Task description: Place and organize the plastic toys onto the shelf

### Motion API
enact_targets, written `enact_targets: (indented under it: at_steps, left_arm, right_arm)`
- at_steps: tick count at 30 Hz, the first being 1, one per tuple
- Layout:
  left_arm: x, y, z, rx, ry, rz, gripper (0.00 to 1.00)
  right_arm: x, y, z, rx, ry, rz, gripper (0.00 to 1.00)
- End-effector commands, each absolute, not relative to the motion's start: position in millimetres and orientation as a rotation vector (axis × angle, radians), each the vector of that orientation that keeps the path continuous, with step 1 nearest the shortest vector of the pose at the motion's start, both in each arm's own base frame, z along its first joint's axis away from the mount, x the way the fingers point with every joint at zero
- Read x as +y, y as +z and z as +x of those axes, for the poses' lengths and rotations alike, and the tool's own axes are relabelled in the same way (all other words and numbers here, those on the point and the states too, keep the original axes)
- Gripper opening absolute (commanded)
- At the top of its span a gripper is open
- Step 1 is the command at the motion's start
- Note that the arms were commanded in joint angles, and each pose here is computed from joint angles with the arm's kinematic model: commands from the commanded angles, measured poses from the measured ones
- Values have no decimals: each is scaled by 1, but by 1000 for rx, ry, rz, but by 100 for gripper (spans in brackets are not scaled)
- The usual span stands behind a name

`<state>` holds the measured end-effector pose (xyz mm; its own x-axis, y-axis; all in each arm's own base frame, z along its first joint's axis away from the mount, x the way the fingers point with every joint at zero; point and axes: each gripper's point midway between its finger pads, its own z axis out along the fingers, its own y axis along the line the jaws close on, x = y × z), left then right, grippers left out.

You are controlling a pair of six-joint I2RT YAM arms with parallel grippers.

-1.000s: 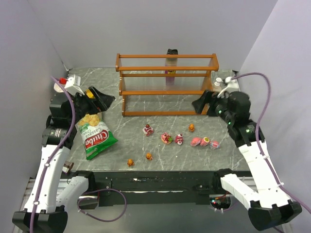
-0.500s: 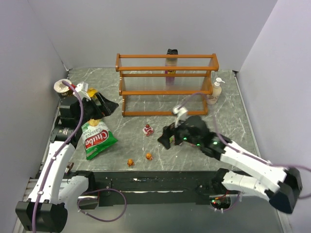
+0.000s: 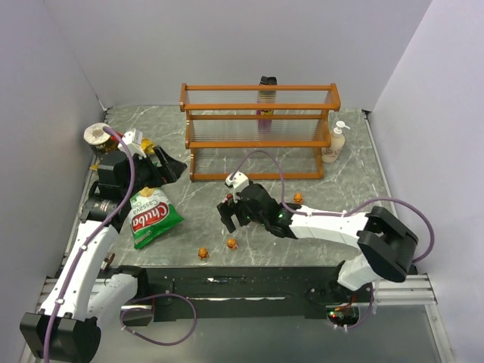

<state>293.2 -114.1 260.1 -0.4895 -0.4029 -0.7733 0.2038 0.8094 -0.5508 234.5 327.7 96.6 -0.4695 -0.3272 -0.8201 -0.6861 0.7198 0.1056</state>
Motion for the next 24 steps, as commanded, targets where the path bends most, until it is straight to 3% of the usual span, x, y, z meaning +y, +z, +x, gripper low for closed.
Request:
enact_targets:
  at_steps: [1,15,24]
  left_arm:
    - [-112,276,296,1903,-707,-129,96]
    - [-114,270,298,1920,-714,-130,96]
    - [-114,268,299,1925,-710,-130,96]
  right_arm:
    - [350,132,271,1919,520,-679,99]
    - [350,101,313,1957,430,-541,77]
    - [352,89,323,1960,468,-522,68]
